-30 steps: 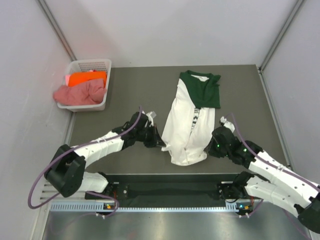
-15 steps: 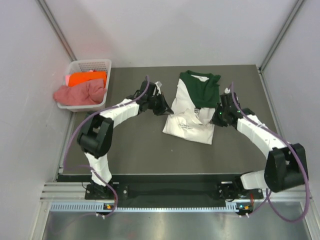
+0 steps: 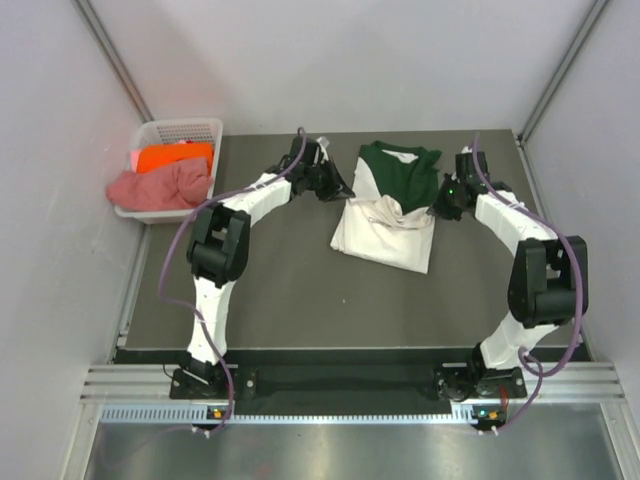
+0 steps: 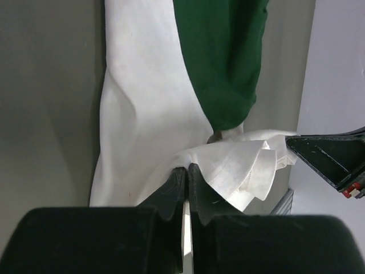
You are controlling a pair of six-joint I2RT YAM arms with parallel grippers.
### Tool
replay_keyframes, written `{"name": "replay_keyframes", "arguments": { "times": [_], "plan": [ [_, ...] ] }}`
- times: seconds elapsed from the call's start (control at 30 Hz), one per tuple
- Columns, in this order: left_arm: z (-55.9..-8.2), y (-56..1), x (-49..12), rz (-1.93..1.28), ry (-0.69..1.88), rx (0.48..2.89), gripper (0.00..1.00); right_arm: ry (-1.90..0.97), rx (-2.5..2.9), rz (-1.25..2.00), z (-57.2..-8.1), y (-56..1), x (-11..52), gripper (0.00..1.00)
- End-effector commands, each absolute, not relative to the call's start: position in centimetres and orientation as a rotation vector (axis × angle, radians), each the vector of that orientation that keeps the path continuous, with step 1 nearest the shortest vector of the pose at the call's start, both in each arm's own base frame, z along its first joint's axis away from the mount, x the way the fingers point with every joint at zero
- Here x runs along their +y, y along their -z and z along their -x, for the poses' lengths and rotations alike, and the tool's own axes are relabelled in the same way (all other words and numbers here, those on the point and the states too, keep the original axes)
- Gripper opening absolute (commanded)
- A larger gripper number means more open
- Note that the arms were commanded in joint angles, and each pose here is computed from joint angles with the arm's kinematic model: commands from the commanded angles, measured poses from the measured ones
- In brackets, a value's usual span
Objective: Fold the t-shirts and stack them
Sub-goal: Fold the tshirt
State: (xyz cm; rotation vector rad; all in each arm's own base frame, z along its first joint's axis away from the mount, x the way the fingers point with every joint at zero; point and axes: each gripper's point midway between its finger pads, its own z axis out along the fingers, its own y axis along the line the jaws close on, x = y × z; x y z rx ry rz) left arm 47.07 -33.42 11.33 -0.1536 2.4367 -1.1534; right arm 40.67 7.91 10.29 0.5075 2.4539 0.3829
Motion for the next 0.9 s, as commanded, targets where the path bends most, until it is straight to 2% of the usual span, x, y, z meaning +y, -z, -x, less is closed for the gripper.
{"name": "replay_keyframes", "arguments": {
  "times": [0.0, 0.03, 0.07, 0.1, 0.13, 0.17, 0.2, 0.27, 0.3, 0.33, 0.37, 0.43, 0.47, 0.6, 0.87],
  "plan": [
    [-49.6, -12.8, -33.5, 0.17, 1.198, 2.376, 0.06, -0.42, 2.358, -0.502, -44.8, -11.8, 7.2, 0.09],
    [-50.1, -12.8, -33.2, 0.171, 1.193, 2.377, 0.42, -0.418, 2.351, -0.516, -45.3, -11.9, 6.8, 0.25],
    [-50.5, -13.4, -33.0, 0.137, 1.181, 2.368, 0.56, -0.411, 2.34, -0.52, -45.8, -12.4, 6.6, 0.59],
    [-50.5, -13.5, -32.5, 0.13, 1.154, 2.378, 0.68, -0.396, 2.342, -0.526, -45.7, -12.6, 6.3, 0.7],
    [-50.3, -13.7, -31.6, 0.134, 1.117, 2.398, 0.88, -0.375, 2.346, -0.523, -45.1, -12.5, 6.0, 0.8],
    [-50.1, -13.1, -30.4, 0.11, 1.036, 2.403, 0.96, -0.363, 2.337, -0.524, -44.7, -12.6, 5.8, 0.86],
    [-49.7, -15.3, -29.6, 0.092, 1.0, 2.361, 0.96, -0.373, 2.289, -0.505, -44.3, -14.2, 5.7, 0.87],
    [-48.2, -14.8, -27.8, 0.055, 0.908, 2.37, 0.99, -0.341, 2.302, -0.507, -42.2, -13.1, 5.3, 0.91],
    [-47.8, -17.0, -26.8, 0.052, 0.862, 2.317, 0.99, -0.342, 2.248, -0.498, -41.6, -14.6, 5.0, 0.91],
    [-47.3, -17.2, -26.2, 0.047, 0.834, 2.312, 0.99, -0.308, 2.269, -0.507, -40.1, -13.1, 4.5, 0.92],
    [-46.2, -15.8, -25.2, 0.053, 0.793, 2.342, 0.99, -0.299, 2.255, -0.51, -39.4, -13.1, 4.3, 0.94],
    [-45.7, -17.0, -23.0, 0.118, 0.72, 2.302, 0.99, -0.266, 2.196, -0.522, -38.0, -14.2, 3.5, 1.0],
    [-44.7, -15.3, -21.9, 0.176, 0.71, 2.342, 0.99, -0.239, 2.219, -0.539, -36.7, -12.8, 2.9, 1.0],
    [-43.1, -15.5, -20.3, 0.208, 0.921, 2.277, 0.98, -0.328, 2.236, -0.501, -33.9, -12.6, 3.3, 1.0],
    [-38.4, -12.1, -20.7, 0.179, 0.963, 2.405, 0.88, -0.583, 2.374, -0.394, -30.0, -9.4, 7.3, 0.79]
  ]
}}
